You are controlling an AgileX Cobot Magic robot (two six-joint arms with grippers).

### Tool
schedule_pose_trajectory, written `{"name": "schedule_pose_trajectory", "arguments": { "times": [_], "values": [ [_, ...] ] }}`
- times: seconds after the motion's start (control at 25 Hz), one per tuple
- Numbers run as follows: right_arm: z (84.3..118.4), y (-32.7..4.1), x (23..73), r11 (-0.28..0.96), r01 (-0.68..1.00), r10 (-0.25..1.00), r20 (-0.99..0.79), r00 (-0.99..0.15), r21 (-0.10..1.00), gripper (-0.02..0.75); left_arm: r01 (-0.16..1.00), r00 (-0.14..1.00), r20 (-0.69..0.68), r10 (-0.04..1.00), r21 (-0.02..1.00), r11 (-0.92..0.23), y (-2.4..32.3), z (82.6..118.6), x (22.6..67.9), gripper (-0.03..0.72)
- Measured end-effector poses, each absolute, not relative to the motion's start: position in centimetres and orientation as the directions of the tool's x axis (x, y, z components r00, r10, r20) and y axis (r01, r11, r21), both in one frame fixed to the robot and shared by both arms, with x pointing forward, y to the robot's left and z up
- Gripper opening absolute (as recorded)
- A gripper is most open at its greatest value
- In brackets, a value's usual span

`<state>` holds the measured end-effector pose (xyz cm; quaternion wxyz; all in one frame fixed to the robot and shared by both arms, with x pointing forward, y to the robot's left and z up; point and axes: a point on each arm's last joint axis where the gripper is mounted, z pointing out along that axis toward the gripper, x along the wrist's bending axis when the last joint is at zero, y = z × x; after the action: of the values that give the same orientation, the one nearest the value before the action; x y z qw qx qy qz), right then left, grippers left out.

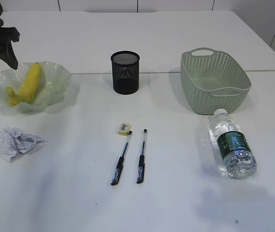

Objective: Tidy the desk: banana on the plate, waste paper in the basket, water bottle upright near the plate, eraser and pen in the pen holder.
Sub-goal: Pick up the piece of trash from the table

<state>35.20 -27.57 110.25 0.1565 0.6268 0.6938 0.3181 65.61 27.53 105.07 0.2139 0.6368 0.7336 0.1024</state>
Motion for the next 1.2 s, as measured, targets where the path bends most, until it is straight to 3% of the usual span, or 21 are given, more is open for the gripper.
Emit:
{"name": "schedule_pose_trajectory", "arguments": {
  "times": [0.28, 0.68, 0.96, 1.2],
  "values": [
    [110.1, -27.5, 35.0, 0.019, 0.788, 0.968, 0.185, -0.168, 0.616, 0.584, 0.92, -0.04, -0.13, 0.991, 0.383, 0.087, 27.8, 107.9, 63.0, 0.421],
    [110.0, -27.5, 34.9, 0.021, 0.795, 0.967, 0.189, -0.169, 0.606, 0.584, 0.899, -0.025, -0.057, 0.998, 0.436, 0.047, 28.6, 112.6, 58.1, 0.421],
    [110.0, -27.5, 34.9, 0.019, 0.796, 0.966, 0.194, -0.17, 0.605, 0.585, 0.935, -0.006, -0.044, 0.999, 0.354, 0.021, 28.7, 109.5, 54.1, 0.421],
    [110.1, -27.5, 34.9, 0.016, 0.791, 0.966, 0.193, -0.169, 0.612, 0.585, 0.961, 0.13, -0.118, 0.984, 0.261, -0.096, 27.8, 105.2, 52.2, 0.42]
  ]
}}
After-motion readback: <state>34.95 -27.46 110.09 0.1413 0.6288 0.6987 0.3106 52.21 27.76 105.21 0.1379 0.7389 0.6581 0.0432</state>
